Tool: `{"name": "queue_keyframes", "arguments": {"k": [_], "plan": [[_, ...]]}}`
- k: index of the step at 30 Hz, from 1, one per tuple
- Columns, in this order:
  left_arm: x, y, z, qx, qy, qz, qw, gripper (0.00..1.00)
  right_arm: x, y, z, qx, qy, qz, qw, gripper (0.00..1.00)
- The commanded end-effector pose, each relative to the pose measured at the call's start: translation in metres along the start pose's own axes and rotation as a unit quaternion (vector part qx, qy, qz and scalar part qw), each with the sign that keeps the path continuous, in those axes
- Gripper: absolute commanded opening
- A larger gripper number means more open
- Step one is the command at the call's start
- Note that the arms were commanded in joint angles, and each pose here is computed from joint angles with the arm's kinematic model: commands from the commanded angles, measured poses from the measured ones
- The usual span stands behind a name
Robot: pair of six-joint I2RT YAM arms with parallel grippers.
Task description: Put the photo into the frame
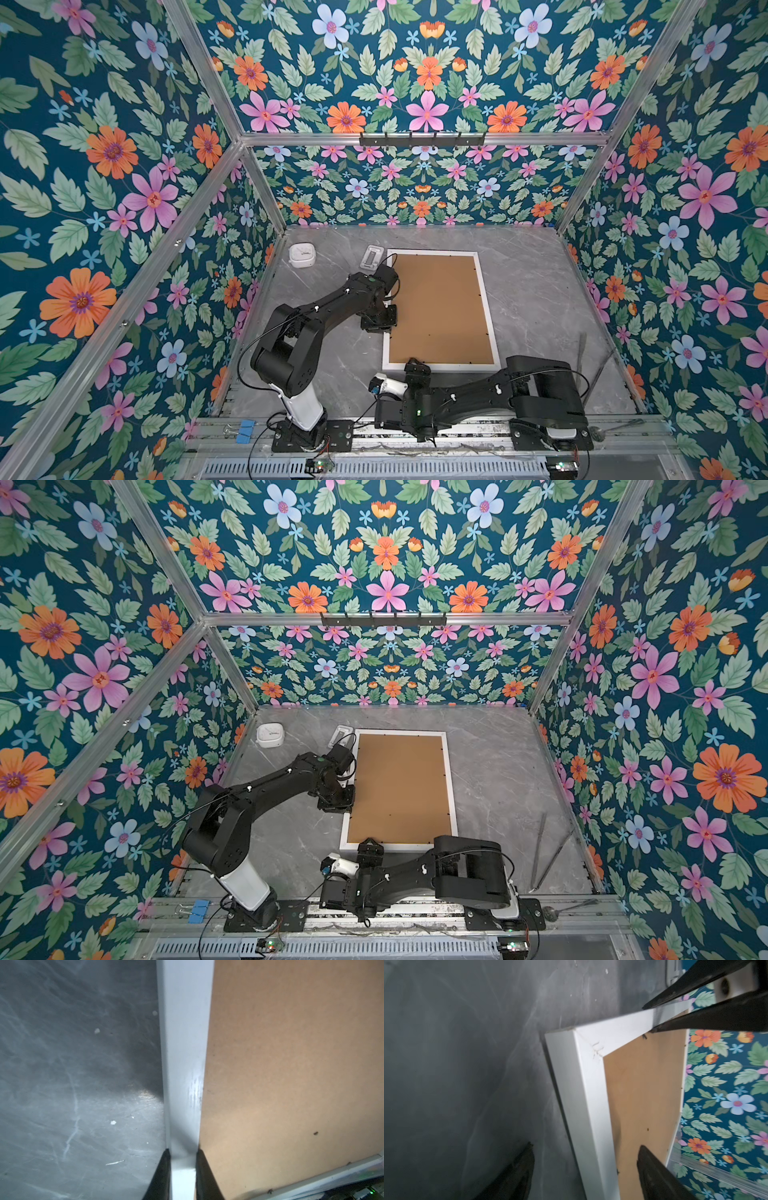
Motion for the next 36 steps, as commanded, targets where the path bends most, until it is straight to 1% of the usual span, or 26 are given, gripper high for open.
{"name": "queue_keyframes", "arguments": {"k": [1, 3, 7, 9, 14, 16, 18, 20, 21, 23, 24, 27, 29, 31, 32, 36], "plan": [[0.001, -0.003, -0.001, -0.004, -0.006, 0.009, 1.0, 0.0, -0.012, -0.005, 0.012, 0.017, -0.024, 0.025, 0.999, 0.78], [0.0, -0.004, -0.001, -0.004, -0.006, 0.01, 1.0, 0.0, -0.017, -0.007, 0.016, 0.016, -0.038, 0.039, 0.998, 0.76], [-0.001, -0.005, 0.0, -0.005, -0.005, 0.011, 1.0, 0.0, -0.026, -0.011, 0.03, 0.019, -0.037, 0.053, 0.998, 0.64], [-0.001, -0.004, 0.0, -0.005, -0.004, 0.011, 1.0, 0.0, -0.028, -0.013, 0.031, 0.023, -0.06, 0.063, 0.996, 0.61], [0.001, -0.003, -0.001, -0.006, -0.004, 0.008, 1.0, 0.01, -0.028, -0.015, 0.028, 0.013, -0.086, 0.07, 0.994, 0.44], [0.004, -0.002, -0.003, -0.006, -0.008, 0.003, 1.0, 0.04, -0.026, -0.015, 0.025, 0.008, -0.095, 0.068, 0.993, 0.37], [0.007, 0.0, -0.004, -0.006, -0.009, 0.0, 1.0, 0.09, -0.025, -0.015, 0.023, 0.009, -0.105, 0.067, 0.992, 0.33], [0.011, 0.001, -0.006, -0.009, -0.007, -0.003, 1.0, 0.16, -0.024, -0.014, 0.021, 0.011, -0.109, 0.066, 0.992, 0.21], [0.015, 0.003, -0.008, -0.013, -0.009, -0.01, 1.0, 0.2, -0.023, -0.014, 0.019, 0.012, -0.111, 0.065, 0.992, 0.13], [0.021, 0.002, -0.007, -0.013, 0.002, -0.008, 1.0, 0.26, -0.022, -0.013, 0.018, 0.014, -0.111, 0.063, 0.992, 0.01], [0.025, 0.003, -0.008, -0.014, 0.002, -0.011, 1.0, 0.3, -0.021, -0.012, 0.016, 0.013, -0.114, 0.062, 0.991, 0.0], [0.034, 0.005, -0.009, -0.018, 0.001, -0.02, 1.0, 0.42, -0.018, -0.012, 0.012, 0.011, -0.115, 0.06, 0.991, 0.0], [0.042, 0.007, -0.008, -0.02, 0.005, -0.026, 0.999, 0.47, -0.015, -0.012, 0.008, 0.009, -0.11, 0.058, 0.992, 0.0], [0.053, 0.009, -0.007, -0.021, 0.006, -0.04, 0.999, 0.54, -0.013, -0.011, 0.006, 0.01, -0.102, 0.055, 0.993, 0.0], [0.059, 0.011, -0.007, -0.02, 0.003, -0.049, 0.999, 0.56, -0.011, -0.01, 0.004, 0.01, -0.101, 0.052, 0.993, 0.0], [0.082, 0.019, 0.001, -0.008, -0.018, -0.082, 0.996, 0.57, -0.001, -0.005, -0.017, -0.013, -0.093, 0.042, 0.995, 0.0]]}}
Point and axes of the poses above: each gripper's point midway between its finger pads, its own x axis back along the fingers, its own z axis along the line the jaws close on, y = z × x, the point moved 10 cm from there along x, back along the fingers, and after that the axes turned 10 degrees about x, right-handed, at the moved point
